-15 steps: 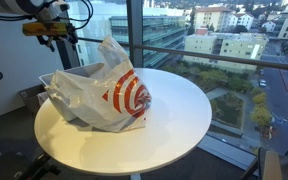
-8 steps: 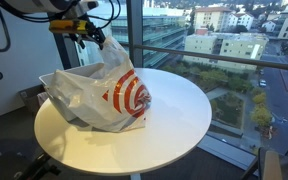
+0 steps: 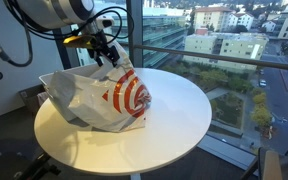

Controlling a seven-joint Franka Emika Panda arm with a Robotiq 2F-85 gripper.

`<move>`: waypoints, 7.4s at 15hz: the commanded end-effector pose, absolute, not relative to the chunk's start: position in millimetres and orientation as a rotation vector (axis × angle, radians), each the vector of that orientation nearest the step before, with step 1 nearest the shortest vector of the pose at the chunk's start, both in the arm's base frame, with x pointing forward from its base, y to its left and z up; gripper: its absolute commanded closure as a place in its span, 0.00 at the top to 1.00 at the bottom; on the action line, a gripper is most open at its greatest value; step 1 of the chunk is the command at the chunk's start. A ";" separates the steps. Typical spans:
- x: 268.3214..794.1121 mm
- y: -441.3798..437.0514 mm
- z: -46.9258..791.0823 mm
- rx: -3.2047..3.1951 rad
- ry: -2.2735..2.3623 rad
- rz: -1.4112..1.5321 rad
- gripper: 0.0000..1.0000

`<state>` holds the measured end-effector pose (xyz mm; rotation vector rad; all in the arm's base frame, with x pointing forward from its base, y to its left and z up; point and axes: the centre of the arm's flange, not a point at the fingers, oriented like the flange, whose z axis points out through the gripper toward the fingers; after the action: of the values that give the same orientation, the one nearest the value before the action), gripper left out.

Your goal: Remove the objects inside the bag

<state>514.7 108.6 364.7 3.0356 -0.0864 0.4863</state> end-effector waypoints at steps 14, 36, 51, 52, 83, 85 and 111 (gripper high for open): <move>546.8 91.3 271.5 2.847 -0.101 0.260 1.00; 526.2 52.6 181.1 3.075 -0.078 0.323 0.34; 518.0 74.5 266.6 3.113 -0.189 0.411 0.03; 517.5 75.4 275.5 3.101 -0.182 0.421 0.03; 362.8 361.8 563.4 2.576 0.681 1.461 0.04; 367.3 357.3 530.9 2.530 0.700 1.464 0.04; 422.8 284.7 292.9 2.753 1.022 0.583 0.55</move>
<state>428.3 272.2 271.0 2.8191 0.9558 0.5699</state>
